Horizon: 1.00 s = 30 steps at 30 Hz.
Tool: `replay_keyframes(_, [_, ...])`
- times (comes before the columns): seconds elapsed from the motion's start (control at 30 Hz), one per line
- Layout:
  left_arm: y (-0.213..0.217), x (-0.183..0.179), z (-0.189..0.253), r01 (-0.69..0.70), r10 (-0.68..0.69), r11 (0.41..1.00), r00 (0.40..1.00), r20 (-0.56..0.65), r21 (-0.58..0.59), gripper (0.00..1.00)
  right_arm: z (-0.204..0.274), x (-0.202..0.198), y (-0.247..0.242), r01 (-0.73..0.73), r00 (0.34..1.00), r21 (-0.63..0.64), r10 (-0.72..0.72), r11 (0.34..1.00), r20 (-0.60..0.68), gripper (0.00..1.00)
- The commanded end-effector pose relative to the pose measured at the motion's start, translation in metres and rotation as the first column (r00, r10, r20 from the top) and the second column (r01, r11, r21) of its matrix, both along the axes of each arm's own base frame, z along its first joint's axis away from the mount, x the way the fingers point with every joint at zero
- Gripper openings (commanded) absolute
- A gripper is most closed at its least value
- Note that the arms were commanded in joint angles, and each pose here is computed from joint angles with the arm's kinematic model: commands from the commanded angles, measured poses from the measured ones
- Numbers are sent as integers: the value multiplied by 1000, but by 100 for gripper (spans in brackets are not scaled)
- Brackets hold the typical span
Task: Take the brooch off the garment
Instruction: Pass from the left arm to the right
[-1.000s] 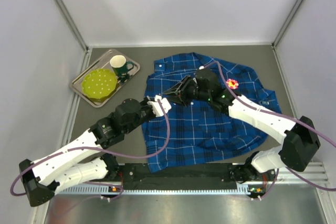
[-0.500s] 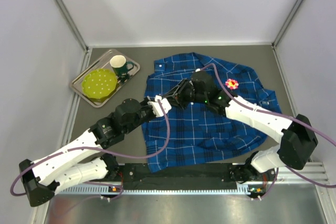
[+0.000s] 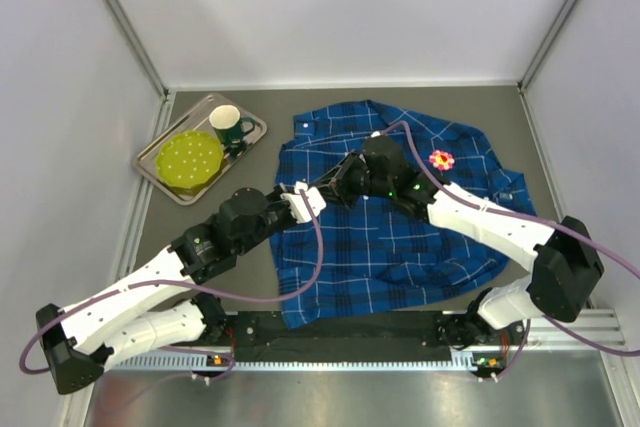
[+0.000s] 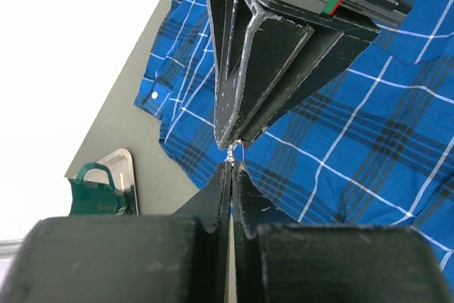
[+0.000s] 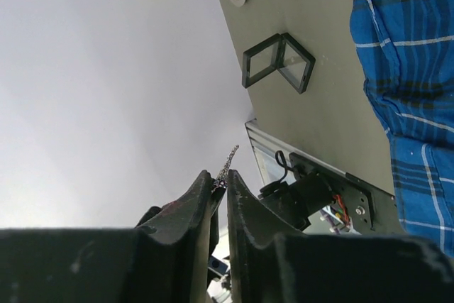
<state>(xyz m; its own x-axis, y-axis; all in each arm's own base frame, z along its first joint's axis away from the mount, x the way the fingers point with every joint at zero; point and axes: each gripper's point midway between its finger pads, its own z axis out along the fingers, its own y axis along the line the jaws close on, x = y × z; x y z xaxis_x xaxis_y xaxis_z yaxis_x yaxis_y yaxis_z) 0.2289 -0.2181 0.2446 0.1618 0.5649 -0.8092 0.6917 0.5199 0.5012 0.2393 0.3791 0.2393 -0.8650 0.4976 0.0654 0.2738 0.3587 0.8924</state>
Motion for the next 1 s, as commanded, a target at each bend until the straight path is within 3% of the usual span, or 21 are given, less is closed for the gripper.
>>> replay_keyframes(0.0, [-9, -3, 30, 44, -40, 996, 998, 52, -79, 0, 18, -2, 16, -27, 998, 47, 24, 999, 50, 10])
replay_keyframes(0.17, [-7, -2, 31, 29, -25, 997, 998, 54, -76, 0, 15, -2, 16, -29, 997, 34, 27, 999, 65, 0])
replay_keyframes(0.37, [-1, 3, 34, -34, 38, 994, 999, 35, -100, 1, 22, 0, 15, -30, 993, 43, 25, 999, 114, 0])
replay_keyframes(0.63, [11, 1, 47, -139, 134, 963, 990, -39, -231, 26, 33, 2, 11, -13, 981, 105, -8, 994, 195, 0])
replay_keyframes(0.8, [17, -8, 66, -174, 148, 913, 984, -99, -369, 43, 30, 4, 8, -6, 974, 92, -15, 996, 227, 0])
replay_keyframes(0.97, [26, -17, 88, -232, 165, 843, 970, -176, -486, 49, 32, 8, 8, -21, 949, 85, -7, 996, 317, 0])
